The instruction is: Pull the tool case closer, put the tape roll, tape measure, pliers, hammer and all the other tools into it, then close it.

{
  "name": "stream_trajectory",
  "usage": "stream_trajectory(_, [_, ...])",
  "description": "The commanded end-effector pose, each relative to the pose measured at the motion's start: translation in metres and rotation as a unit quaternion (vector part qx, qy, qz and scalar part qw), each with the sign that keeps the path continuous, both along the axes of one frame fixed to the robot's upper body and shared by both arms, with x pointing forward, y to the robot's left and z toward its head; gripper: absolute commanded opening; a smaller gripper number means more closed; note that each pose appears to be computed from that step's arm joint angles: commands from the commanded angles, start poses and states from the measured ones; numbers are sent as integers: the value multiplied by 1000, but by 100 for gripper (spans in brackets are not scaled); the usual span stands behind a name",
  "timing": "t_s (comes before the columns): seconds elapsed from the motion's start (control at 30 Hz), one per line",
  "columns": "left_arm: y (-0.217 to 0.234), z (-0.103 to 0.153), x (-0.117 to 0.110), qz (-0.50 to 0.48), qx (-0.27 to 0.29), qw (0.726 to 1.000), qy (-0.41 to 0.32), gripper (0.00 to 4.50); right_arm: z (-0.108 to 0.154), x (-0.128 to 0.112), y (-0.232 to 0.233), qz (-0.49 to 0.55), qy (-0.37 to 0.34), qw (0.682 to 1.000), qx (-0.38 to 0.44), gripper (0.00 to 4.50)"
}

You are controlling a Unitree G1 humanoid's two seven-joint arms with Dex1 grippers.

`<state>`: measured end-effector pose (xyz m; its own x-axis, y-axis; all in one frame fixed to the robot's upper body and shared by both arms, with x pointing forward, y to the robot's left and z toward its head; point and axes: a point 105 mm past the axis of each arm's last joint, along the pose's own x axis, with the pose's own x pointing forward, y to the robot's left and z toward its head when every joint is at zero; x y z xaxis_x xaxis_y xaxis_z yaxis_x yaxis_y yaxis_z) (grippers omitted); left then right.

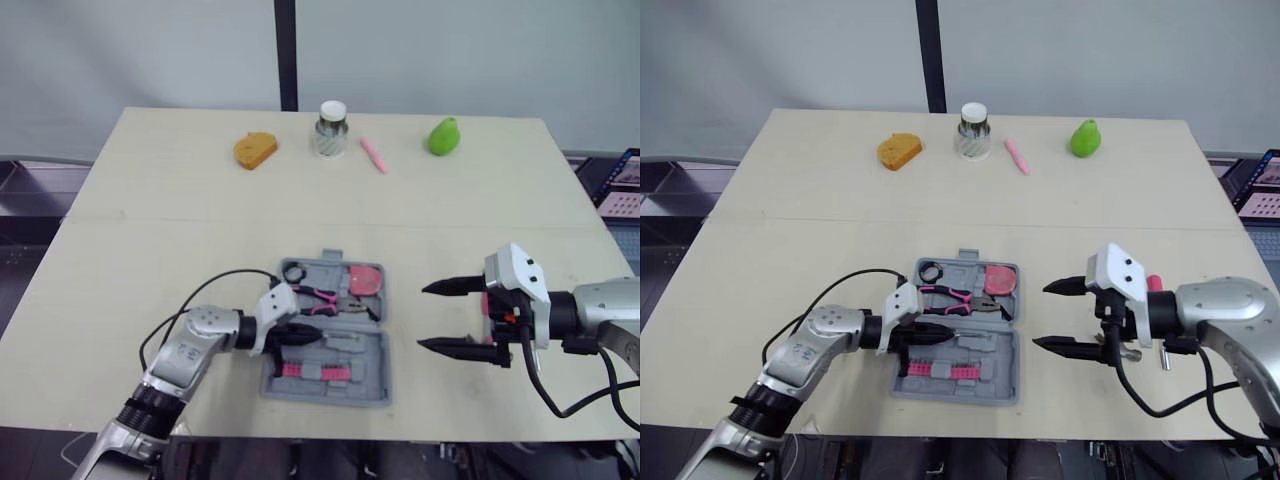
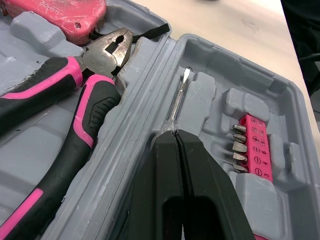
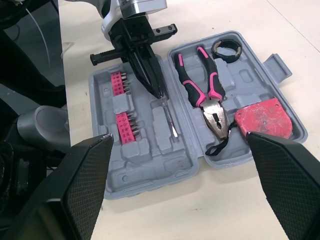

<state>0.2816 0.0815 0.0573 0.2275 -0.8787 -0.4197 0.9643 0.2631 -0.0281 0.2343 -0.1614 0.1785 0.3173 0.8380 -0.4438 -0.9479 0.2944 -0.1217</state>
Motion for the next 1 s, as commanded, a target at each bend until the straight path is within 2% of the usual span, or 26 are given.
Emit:
stream_trajectory(0.03, [3,-13,-2,5,23,999,22,7,11,-2,-2,4,-23,1000,-4,450])
stream_trajectory(0.3, [3,-27,-8,6,57,997,42,7,11,-1,-2,3,-23,1000,-3,450])
stream_trajectory(0.63, [3,-30,-3,21,64,997,48,7,10,-1,-2,3,-23,1000,-2,450])
stream_trajectory(1.0, [7,-39,-2,29,97,993,62,7,10,0,-1,1,-26,1000,-3,450])
